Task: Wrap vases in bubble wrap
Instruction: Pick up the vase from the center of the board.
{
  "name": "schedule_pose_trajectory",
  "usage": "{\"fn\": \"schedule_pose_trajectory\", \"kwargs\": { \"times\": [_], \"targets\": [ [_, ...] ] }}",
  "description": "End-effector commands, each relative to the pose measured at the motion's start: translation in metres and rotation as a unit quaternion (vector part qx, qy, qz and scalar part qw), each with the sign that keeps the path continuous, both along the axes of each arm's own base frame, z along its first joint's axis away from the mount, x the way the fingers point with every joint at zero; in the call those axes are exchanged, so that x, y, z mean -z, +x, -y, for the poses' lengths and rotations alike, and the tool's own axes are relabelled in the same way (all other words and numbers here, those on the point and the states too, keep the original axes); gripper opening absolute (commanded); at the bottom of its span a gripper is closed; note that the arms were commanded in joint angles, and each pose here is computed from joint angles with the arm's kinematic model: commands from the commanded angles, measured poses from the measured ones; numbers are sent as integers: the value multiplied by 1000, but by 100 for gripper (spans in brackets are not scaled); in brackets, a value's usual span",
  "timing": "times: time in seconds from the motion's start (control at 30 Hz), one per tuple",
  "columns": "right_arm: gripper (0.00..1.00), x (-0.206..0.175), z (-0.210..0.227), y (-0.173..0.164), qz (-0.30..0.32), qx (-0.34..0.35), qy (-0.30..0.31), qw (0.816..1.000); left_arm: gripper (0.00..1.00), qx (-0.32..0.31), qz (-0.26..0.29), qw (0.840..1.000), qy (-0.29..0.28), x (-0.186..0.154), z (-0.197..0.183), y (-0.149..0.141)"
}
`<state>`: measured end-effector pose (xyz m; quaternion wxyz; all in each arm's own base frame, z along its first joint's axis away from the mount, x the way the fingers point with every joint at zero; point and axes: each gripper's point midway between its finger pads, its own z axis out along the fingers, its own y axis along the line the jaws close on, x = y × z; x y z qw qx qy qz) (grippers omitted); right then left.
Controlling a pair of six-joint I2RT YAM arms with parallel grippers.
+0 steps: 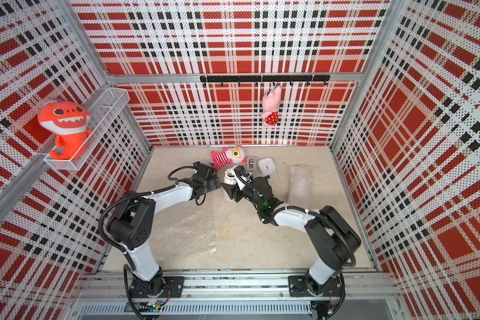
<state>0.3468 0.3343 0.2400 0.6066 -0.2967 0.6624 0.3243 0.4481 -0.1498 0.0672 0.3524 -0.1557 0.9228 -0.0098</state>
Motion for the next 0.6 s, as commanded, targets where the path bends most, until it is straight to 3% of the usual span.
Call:
{"fn": "schedule_pose_trajectory", "kwargs": {
  "times": [0.0, 0.27, 0.57],
  "targets": [
    [27, -24, 13, -8, 3, 3, 19, 1000, 95, -10, -21, 998, 63, 13, -8, 4],
    [26, -29, 31, -21, -5, 8, 8, 1000, 83, -34, -31, 993, 105, 32, -9, 25],
    [24, -29, 35, -24, -10, 9, 5, 1000, 45, -36, -42, 990, 129, 50, -8, 22]
  ]
}}
